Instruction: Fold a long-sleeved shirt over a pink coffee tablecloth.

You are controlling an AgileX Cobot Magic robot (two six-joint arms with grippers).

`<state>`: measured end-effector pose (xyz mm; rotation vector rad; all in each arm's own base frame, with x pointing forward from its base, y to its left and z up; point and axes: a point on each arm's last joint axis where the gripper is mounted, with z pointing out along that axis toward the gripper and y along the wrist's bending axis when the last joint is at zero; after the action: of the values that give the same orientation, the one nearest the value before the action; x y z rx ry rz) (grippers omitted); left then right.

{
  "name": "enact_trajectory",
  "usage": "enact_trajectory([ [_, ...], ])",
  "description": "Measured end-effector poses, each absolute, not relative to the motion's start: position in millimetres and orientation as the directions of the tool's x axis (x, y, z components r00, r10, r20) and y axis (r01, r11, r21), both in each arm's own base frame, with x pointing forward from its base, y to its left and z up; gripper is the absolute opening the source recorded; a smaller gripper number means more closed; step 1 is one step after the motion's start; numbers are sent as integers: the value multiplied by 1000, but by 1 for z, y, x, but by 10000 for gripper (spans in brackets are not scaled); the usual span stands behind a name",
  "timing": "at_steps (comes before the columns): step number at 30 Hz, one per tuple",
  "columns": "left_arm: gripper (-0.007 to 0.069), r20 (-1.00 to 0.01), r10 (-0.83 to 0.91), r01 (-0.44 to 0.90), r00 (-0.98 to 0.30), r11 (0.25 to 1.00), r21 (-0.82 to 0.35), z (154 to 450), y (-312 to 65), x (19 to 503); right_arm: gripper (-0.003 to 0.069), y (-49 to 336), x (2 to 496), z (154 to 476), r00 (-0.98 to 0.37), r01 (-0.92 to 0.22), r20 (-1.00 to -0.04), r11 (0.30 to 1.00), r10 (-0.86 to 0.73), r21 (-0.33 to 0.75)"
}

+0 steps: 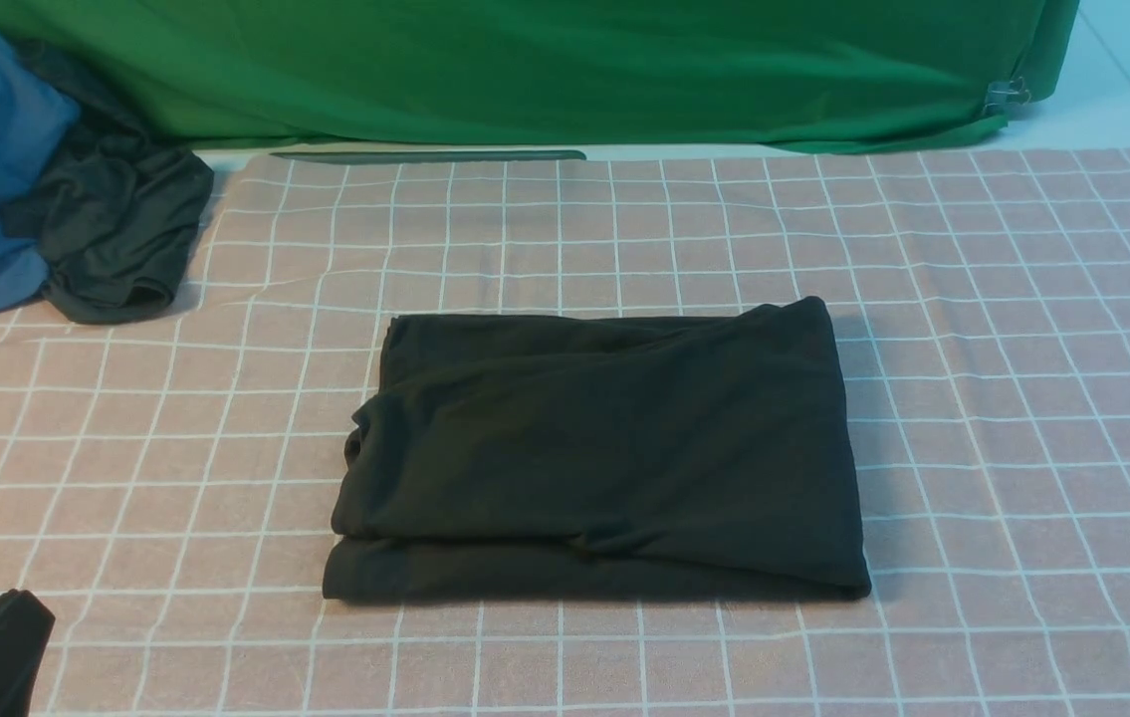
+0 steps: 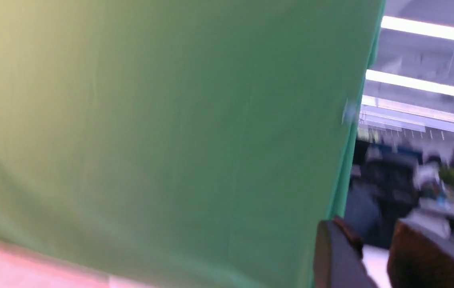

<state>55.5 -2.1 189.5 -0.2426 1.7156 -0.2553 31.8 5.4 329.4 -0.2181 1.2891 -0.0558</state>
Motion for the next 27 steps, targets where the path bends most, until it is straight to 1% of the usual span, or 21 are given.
enact_trajectory([
  [4,14,-940,-303,-17,-157,952,-305,189,-2,56,239,5,51,277,128,-68,-971,975,-202,-211],
  [8,14,-940,-303,-17,-157,952,-305,189,-2,56,239,4,59,224,8,-60,-977,975,-213,-213],
  [9,14,-940,-303,-17,-157,952,-305,189,-2,56,239,4,59,216,-3,-59,-977,975,-213,-213],
  [13,14,-940,-304,-17,-157,952,-305,189,-2,56,239,3,57,202,-12,-57,-977,976,-213,-212],
  [17,14,-940,-304,-17,-157,952,-305,189,-2,56,239,4,57,198,-42,-68,-976,975,-214,-211],
  [22,14,-940,-304,-17,-158,952,-305,189,-2,56,239,5,56,190,-129,-99,-967,973,-221,-209],
  [27,14,-940,-304,-17,-158,952,-305,189,-2,56,239,5,55,189,-144,-105,-964,972,-222,-209],
])
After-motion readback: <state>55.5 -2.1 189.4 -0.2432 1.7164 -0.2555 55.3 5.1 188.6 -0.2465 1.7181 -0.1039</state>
